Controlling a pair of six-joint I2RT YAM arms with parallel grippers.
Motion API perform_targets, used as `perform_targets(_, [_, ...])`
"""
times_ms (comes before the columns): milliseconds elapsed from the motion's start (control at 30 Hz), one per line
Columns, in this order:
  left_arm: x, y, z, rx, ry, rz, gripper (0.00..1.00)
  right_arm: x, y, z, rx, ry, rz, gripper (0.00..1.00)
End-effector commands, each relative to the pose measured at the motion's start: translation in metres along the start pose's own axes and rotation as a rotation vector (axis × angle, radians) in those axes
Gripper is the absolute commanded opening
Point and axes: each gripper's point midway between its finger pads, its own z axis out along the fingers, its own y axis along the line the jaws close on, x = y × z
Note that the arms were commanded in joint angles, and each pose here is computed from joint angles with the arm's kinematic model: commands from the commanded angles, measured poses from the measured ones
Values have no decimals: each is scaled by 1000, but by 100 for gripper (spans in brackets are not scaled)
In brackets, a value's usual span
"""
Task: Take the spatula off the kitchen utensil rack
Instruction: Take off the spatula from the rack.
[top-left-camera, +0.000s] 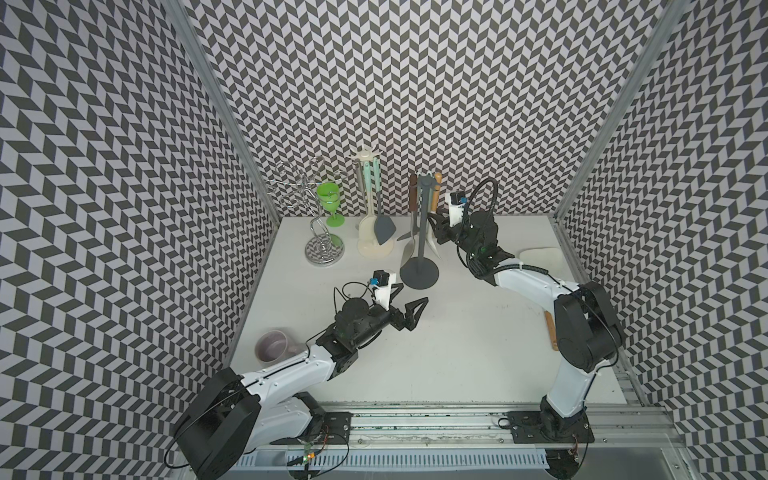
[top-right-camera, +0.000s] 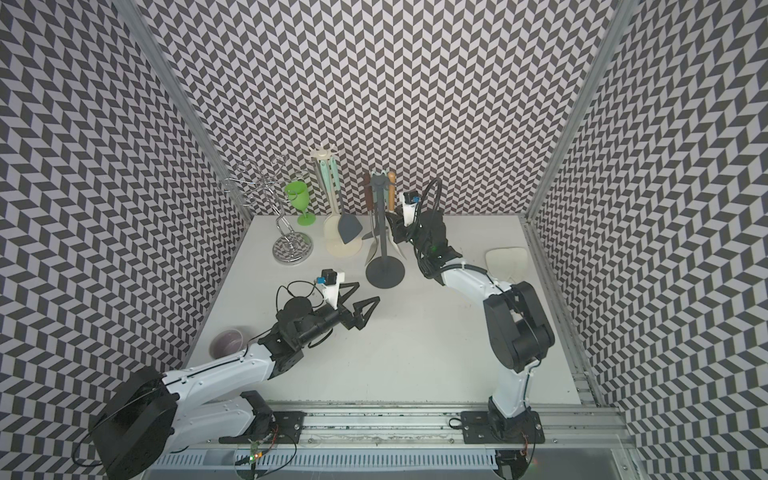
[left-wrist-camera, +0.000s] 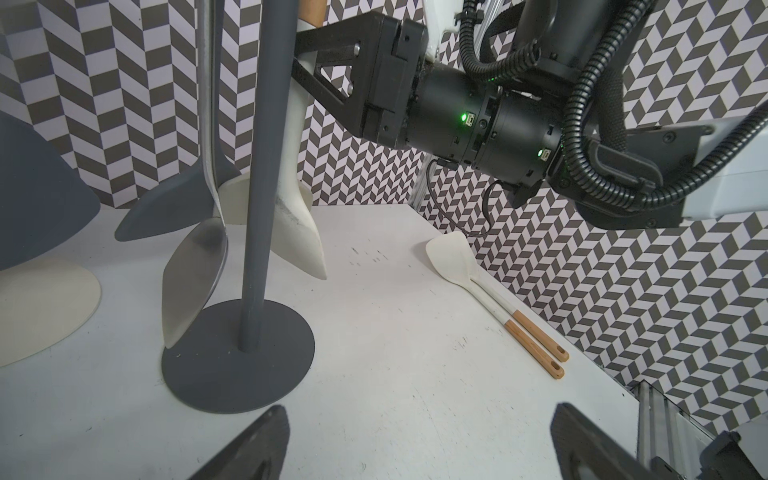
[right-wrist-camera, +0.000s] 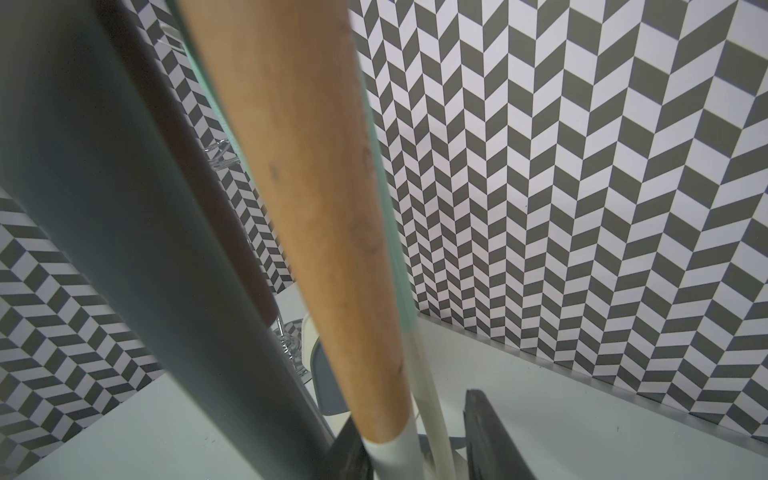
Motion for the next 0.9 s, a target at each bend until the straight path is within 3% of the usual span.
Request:
perform_targets(0, [3, 1, -3, -8, 5, 13, 100, -22, 4, 2, 10, -63, -39, 31])
perform_targets(467, [2, 1, -6, -10, -4, 16, 100, -32, 14, -12, 57, -58, -88, 11])
perform_targets(867, [-1, 0, -9, -12, -18, 18, 100, -38, -7, -30, 214, -31, 4, 0])
